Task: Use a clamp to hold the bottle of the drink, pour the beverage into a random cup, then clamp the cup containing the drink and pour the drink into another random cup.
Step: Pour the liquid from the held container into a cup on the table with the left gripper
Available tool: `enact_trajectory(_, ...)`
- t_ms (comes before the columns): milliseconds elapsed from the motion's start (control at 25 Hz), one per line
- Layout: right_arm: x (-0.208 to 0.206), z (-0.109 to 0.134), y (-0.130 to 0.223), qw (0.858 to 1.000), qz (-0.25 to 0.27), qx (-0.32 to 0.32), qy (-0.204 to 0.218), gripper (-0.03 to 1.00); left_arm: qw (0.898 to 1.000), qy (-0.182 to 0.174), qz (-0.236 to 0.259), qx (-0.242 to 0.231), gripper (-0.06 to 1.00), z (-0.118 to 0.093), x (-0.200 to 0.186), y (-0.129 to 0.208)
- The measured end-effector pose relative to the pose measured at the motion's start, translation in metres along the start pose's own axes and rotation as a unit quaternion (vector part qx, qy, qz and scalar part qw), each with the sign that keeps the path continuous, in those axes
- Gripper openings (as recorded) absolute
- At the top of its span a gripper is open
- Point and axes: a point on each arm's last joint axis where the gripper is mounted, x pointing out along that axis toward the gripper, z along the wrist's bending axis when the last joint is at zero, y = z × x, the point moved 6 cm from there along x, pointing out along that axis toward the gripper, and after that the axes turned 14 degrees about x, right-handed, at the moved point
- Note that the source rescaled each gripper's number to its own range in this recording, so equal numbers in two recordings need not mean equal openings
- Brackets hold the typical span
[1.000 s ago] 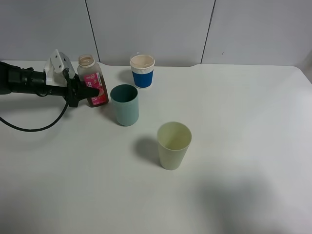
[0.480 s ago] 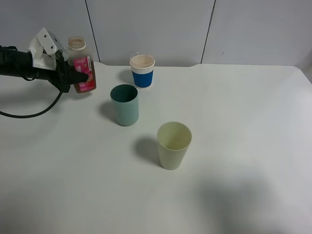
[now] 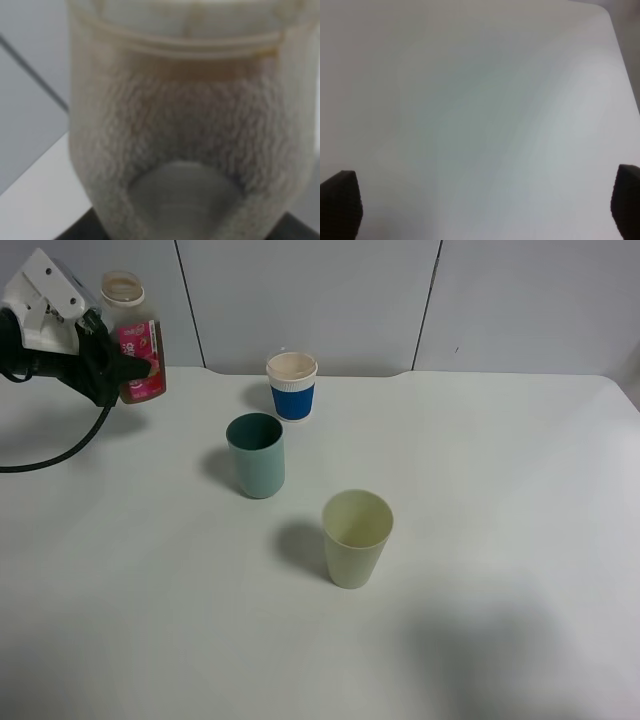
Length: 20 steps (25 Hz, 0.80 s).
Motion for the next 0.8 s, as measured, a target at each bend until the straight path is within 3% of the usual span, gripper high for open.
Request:
enact_trajectory(320,0.0,0.0,0.0,1.0,0.0,0.0,0.0,1.0,0.999,-0.034,0.024,0.005,0.02,-0.015,-0.016,-0.015)
enact_trajectory(800,0.0,0.0,0.0,1.0,0.0,0.0,0.0,1.0,0.995,-0.073,0.042,0.053,0.02,-0.063,-0.068,-0.043)
